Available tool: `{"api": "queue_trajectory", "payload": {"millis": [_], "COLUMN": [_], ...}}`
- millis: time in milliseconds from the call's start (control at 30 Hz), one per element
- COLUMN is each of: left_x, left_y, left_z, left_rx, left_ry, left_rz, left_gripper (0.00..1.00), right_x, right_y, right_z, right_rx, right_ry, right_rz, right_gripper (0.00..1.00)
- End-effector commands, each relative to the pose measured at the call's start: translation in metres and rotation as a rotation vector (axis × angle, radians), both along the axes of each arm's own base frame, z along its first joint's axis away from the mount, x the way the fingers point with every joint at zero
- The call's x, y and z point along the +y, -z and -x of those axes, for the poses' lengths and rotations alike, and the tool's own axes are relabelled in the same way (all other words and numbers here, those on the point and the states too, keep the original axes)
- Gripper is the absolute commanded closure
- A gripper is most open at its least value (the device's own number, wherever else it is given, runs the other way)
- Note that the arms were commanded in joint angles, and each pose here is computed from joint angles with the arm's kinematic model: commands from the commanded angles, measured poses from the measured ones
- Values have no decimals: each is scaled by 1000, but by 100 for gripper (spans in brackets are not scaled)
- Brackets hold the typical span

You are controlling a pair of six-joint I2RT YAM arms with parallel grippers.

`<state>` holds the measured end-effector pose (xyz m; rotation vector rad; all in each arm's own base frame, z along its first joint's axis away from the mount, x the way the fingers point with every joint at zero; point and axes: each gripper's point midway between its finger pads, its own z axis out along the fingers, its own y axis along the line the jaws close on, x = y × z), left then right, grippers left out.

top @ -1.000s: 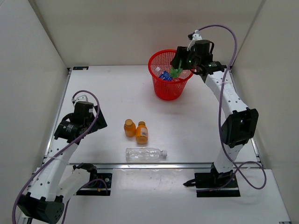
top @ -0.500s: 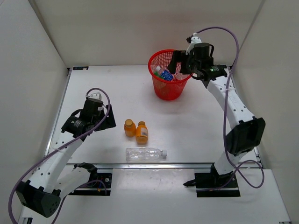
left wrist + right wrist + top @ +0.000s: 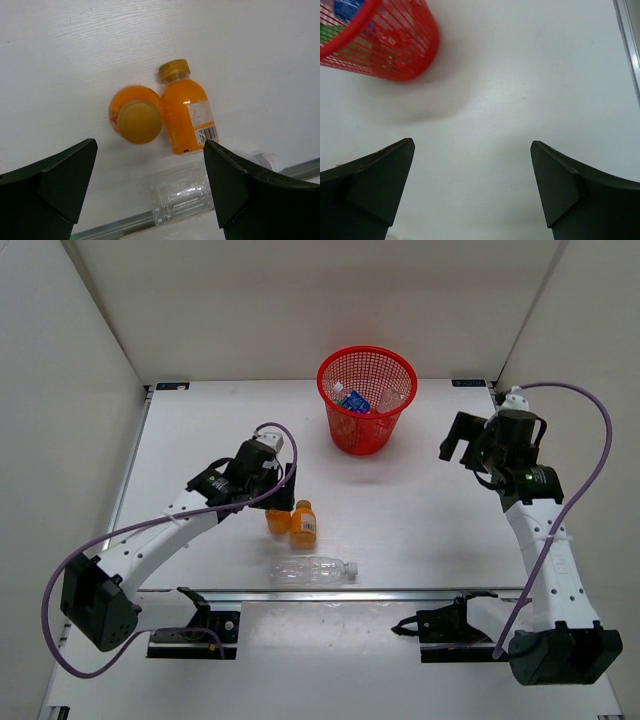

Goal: Put the plastic bottles in the bin

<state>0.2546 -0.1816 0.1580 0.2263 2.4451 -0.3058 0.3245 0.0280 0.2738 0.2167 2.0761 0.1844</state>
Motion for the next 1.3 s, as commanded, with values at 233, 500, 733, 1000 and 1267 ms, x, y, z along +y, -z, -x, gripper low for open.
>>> {"api": "queue_trajectory", "payload": {"millis": [233, 500, 733, 1000, 1267], "left_x": [-7, -7, 5, 18, -37], "left_y": [24, 53, 49, 13, -183], "left_z": [-32, -33, -30, -36, -105], "left_rx": [-38, -62, -113, -181, -565], "left_ry": [-43, -72, -131, -164, -99], "left_rz": [-36, -14, 42, 43, 223], "left_gripper": [2, 13, 54, 81, 82], "right_x": [-29, -41, -46, -32, -41], "right_y": [19, 36, 35, 44, 66], "right_z": [33, 49, 60, 57, 63], "right_rx": [30, 58, 26, 64, 116], "right_ry": [88, 140, 171, 131, 165], "right_rz": [-16, -46, -77, -82, -68], "right_gripper": [0, 1, 1, 1, 1]}}
